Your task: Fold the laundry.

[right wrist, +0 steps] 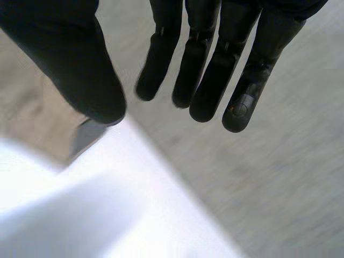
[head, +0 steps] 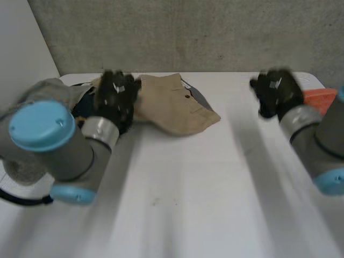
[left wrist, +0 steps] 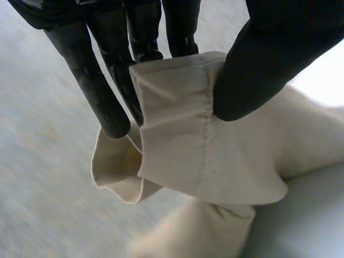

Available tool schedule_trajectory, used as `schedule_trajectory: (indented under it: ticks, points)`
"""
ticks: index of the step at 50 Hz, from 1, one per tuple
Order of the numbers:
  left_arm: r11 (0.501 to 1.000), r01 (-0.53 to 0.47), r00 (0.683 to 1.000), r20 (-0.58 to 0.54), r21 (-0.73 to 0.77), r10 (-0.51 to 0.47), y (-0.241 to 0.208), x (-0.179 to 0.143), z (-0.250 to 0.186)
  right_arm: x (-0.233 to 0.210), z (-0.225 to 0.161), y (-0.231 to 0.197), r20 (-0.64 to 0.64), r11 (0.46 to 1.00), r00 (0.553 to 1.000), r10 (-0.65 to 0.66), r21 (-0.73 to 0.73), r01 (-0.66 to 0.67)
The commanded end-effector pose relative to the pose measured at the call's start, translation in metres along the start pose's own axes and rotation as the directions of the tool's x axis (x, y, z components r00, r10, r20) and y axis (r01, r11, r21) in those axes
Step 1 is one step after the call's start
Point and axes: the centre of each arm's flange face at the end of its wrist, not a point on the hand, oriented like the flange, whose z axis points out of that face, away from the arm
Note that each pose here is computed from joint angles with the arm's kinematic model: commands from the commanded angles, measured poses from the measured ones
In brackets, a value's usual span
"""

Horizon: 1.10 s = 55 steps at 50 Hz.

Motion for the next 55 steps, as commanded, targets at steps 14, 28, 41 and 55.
schedule_trajectory:
  ticks: [14,28,41,55]
  points:
    - [1.000,-0.011,0.997,-0.070,0.011,0.012,-0.069,-0.006,-0.036,-0.037,-0.013,0.025,0.080,0.920,0.923,0.377,-0.144,-0.363]
    - [0.992,0.020,0.997,-0.072,0.127,-0.011,-0.124,-0.014,-0.059,-0.109,0.031,0.058,0.167,0.885,0.876,0.452,-0.208,-0.416]
    - [0.990,0.031,0.999,-0.039,0.136,-0.026,-0.132,-0.021,-0.063,-0.136,0.021,0.049,0.250,0.888,0.855,0.453,-0.211,-0.409]
    - [0.992,0.091,0.996,0.010,0.085,-0.092,-0.130,-0.047,-0.075,-0.071,0.036,0.015,0.102,0.946,0.941,0.322,-0.067,-0.316]
